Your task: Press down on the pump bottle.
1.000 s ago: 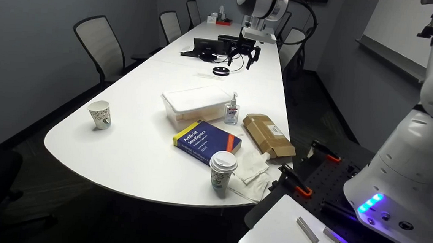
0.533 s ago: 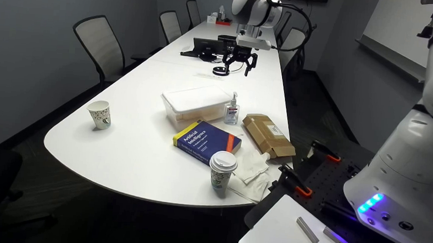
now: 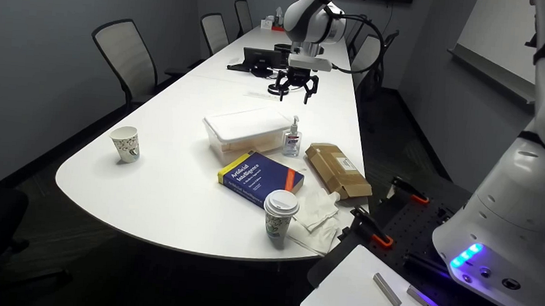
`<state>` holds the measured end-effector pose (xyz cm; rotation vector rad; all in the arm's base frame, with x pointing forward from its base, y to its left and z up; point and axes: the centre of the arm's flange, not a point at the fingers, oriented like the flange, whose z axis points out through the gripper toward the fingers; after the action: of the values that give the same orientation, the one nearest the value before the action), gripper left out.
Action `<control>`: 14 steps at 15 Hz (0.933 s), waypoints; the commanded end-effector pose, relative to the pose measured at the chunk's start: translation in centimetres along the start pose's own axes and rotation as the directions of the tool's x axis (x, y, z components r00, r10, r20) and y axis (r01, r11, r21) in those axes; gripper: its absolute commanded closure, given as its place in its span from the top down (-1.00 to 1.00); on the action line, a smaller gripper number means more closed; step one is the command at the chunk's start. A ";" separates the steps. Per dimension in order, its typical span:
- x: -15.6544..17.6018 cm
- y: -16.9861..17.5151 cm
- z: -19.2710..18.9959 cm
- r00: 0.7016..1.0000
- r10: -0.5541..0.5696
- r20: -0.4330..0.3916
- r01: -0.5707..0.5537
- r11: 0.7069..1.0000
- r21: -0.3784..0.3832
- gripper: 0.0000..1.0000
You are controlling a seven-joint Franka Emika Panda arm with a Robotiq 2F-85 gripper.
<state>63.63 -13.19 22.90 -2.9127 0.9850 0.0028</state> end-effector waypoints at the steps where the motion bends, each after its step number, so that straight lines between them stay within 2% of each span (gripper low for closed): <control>1: 1.4 -0.2 0.1 0.999 0.035 -0.020 -0.035 0.999 -0.027 0.45; 3: 2.0 0.2 0.2 0.999 0.037 -0.022 -0.037 0.999 -0.033 0.26; 11: 3.0 0.8 1.7 0.998 0.059 0.004 -0.059 0.997 -0.053 -0.95; 14: 2.8 0.9 2.3 0.997 0.078 0.023 -0.076 0.995 -0.059 -1.00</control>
<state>64.77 -15.76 20.46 -2.9215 1.0652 0.0260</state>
